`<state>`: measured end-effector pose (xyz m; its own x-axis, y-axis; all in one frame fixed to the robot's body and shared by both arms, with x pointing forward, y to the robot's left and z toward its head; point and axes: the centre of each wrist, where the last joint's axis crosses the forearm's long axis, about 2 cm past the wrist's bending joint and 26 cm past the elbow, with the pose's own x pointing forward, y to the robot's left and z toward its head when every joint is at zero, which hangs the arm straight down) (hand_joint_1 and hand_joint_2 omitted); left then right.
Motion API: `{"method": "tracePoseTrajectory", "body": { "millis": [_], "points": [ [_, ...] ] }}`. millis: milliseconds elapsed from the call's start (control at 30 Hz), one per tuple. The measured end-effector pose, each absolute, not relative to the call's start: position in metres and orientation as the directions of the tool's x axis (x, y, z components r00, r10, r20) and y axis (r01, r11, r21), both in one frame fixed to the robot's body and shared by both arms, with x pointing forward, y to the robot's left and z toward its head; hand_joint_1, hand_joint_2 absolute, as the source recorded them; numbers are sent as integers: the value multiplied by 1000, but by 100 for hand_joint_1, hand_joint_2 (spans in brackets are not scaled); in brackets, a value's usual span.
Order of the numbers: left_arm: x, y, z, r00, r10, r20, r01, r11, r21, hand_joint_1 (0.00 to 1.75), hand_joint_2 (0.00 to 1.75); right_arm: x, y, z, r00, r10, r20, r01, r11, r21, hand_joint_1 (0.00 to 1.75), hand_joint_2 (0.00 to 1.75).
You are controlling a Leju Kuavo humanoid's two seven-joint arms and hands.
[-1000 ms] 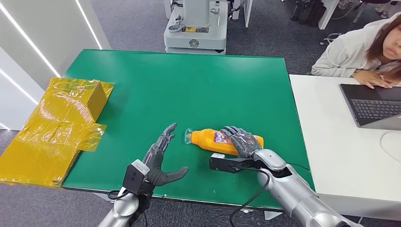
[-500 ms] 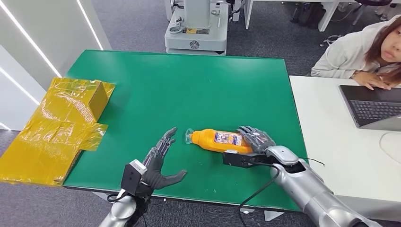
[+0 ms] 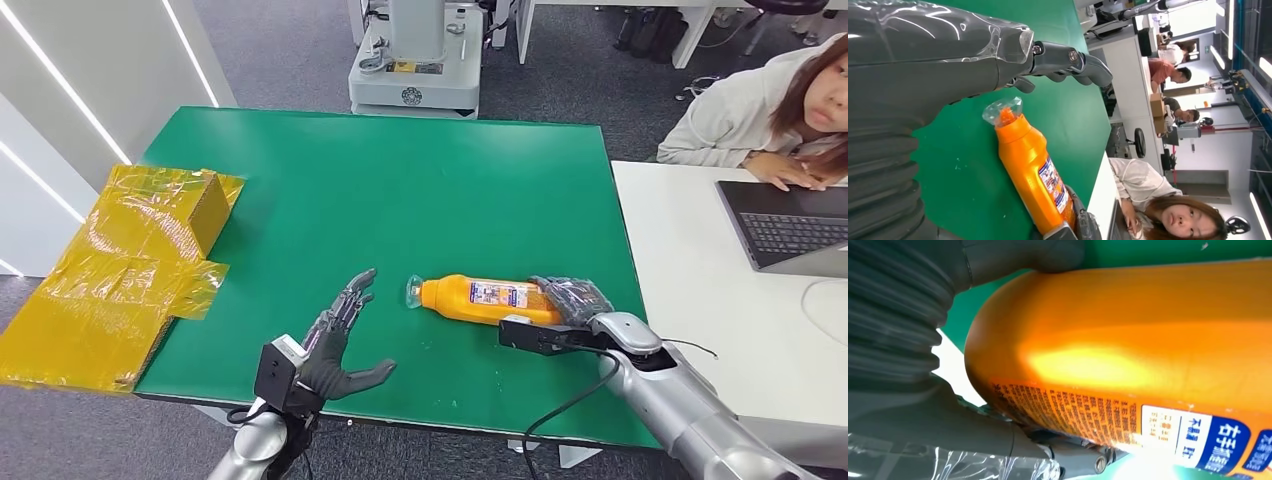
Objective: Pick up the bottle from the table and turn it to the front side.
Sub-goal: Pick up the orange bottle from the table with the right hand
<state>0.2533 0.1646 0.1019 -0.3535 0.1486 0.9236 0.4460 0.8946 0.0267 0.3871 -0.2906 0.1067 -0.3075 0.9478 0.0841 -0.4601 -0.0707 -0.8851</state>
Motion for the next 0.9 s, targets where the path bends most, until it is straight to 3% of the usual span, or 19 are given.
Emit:
{"method": "tracePoseTrajectory", "body": {
  "millis": [300,467,600,733,900],
  "points": [
    [254,164,103,-365,157,918,456,890,29,0,175,375,-301,96,-320,925,204,-452,41,-891,175,175],
    [255,165,103,-390,155,908,443,896,37,0,175,359,-306,81,-321,773,547,-502,351,-791,175,175],
    [257,166,104,-409,151,900,436,899,48,0,175,341,-298,67,-297,633,715,-496,537,-682,175,175],
    [262,168,107,-426,147,893,434,899,59,0,175,324,-285,58,-284,543,790,-460,646,-609,175,175],
    [263,169,108,-428,146,892,434,899,61,0,175,323,-283,58,-284,533,797,-454,658,-601,175,175]
  ]
}}
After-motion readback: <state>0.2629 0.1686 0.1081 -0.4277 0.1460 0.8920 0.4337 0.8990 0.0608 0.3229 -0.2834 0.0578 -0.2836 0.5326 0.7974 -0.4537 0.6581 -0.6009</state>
